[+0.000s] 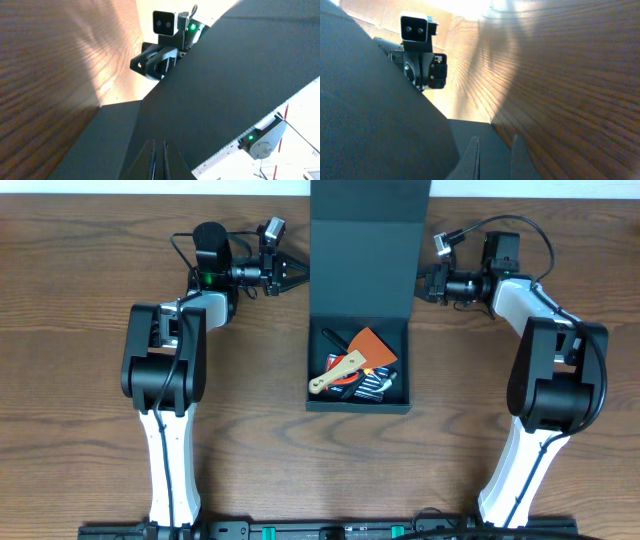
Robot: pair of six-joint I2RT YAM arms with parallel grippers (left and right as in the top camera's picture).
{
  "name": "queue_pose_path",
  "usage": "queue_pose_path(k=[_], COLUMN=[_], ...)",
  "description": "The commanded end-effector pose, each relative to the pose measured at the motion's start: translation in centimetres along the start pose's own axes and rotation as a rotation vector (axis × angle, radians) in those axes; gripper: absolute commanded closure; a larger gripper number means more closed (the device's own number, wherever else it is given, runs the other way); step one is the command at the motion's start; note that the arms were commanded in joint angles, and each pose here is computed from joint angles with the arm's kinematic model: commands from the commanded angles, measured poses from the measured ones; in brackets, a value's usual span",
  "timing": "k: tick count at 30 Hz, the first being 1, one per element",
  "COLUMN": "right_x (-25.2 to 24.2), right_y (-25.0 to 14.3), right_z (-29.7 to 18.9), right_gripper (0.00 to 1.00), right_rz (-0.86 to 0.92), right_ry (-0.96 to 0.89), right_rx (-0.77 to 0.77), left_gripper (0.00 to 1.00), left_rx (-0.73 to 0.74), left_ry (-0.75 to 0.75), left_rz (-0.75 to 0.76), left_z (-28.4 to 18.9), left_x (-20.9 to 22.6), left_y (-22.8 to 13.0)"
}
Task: Pack container
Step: 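Swing the lid down over the box with both grippers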
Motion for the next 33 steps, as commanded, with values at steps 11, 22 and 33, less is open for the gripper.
queue_pose_path(k=[11,22,33], right_x=[2.4,2.8,6.4], right_y=[3.1,2.8,4.1], right_z=[-0.2,-0.1,-0.9], right_gripper=[0.99,0.98,0.99], right_rz=[-0.041,-0.009,-0.095], right_ry=[0.050,0.053,0.046], right_rx=[-0.001,0.017,-0.001], left_gripper=[0.94,0.94,0.94], left_rx=[0.044,0.056,0.090], left_ry=[-0.021,-0.034,-0.038], left_rz=[0.030,0.009,0.047], left_z=[0.7,0.8,2.3], left_x=[-3.3,-5.8,-8.0], left_y=[-0.7,-1.9,-2.8])
Point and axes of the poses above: each gripper's point midway between its finger pads, its own z axis out along the fingers, its own x axis along the line the jaws close on, y = z × x, the point moved 9 cm from there along -z, back along the fingers, and after that the axes turned 13 degrees about -z, right-handed, at the moved point
